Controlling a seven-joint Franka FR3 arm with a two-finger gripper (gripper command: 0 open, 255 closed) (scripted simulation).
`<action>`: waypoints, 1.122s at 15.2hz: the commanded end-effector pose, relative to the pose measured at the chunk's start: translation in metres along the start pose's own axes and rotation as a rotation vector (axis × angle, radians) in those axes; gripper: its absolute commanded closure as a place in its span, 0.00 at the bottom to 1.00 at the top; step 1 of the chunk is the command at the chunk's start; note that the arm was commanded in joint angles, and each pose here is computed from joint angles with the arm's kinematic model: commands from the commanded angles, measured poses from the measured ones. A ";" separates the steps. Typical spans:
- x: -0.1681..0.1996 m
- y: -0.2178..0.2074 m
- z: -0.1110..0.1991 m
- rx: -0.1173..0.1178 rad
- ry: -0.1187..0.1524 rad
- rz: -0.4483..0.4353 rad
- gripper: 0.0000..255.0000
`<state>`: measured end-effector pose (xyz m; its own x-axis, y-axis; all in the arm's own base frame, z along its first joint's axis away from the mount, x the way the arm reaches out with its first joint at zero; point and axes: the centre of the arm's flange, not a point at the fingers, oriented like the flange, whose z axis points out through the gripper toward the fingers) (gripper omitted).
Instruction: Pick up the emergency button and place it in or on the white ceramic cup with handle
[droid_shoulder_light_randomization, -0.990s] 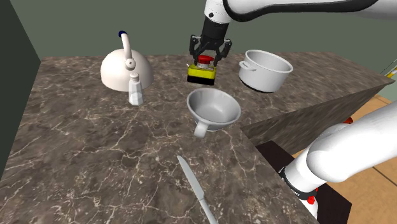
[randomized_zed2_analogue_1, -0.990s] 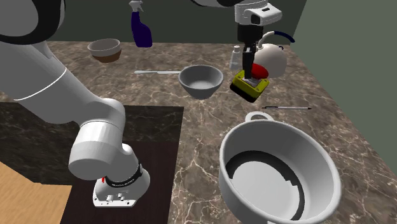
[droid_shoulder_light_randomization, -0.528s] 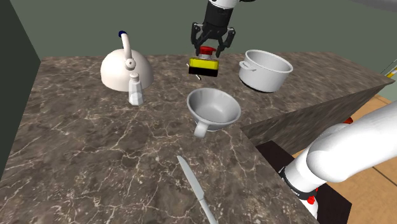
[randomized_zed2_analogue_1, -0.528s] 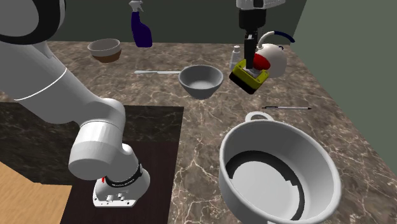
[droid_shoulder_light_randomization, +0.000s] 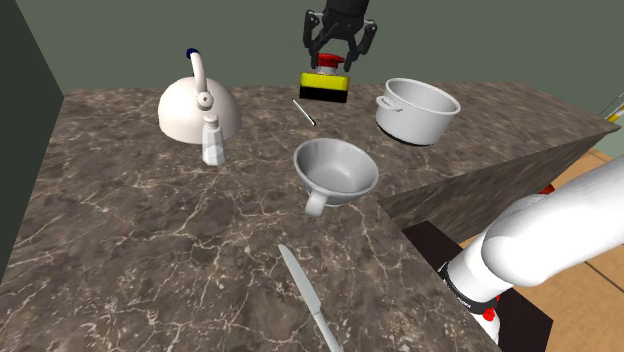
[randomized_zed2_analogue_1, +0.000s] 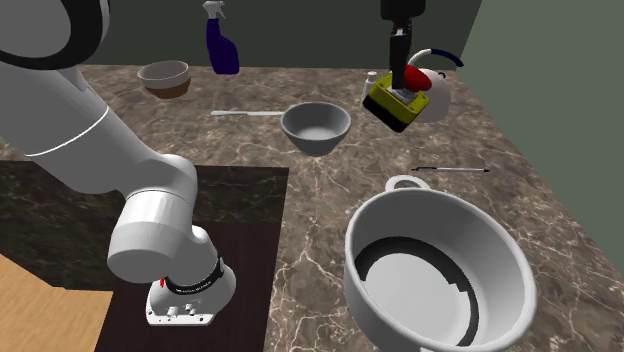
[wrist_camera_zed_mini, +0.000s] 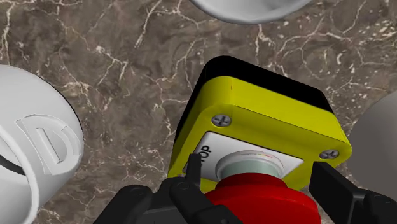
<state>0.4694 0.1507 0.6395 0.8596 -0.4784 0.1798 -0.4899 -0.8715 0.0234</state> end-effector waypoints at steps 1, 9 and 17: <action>0.001 0.000 -0.011 0.000 0.001 0.000 1.00; -0.072 0.002 -0.046 0.000 0.001 0.000 1.00; -0.171 0.004 -0.082 0.000 0.001 0.000 1.00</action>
<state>0.3191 0.2352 0.6873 0.8598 -0.4778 0.1802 -0.4893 -0.8718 0.0233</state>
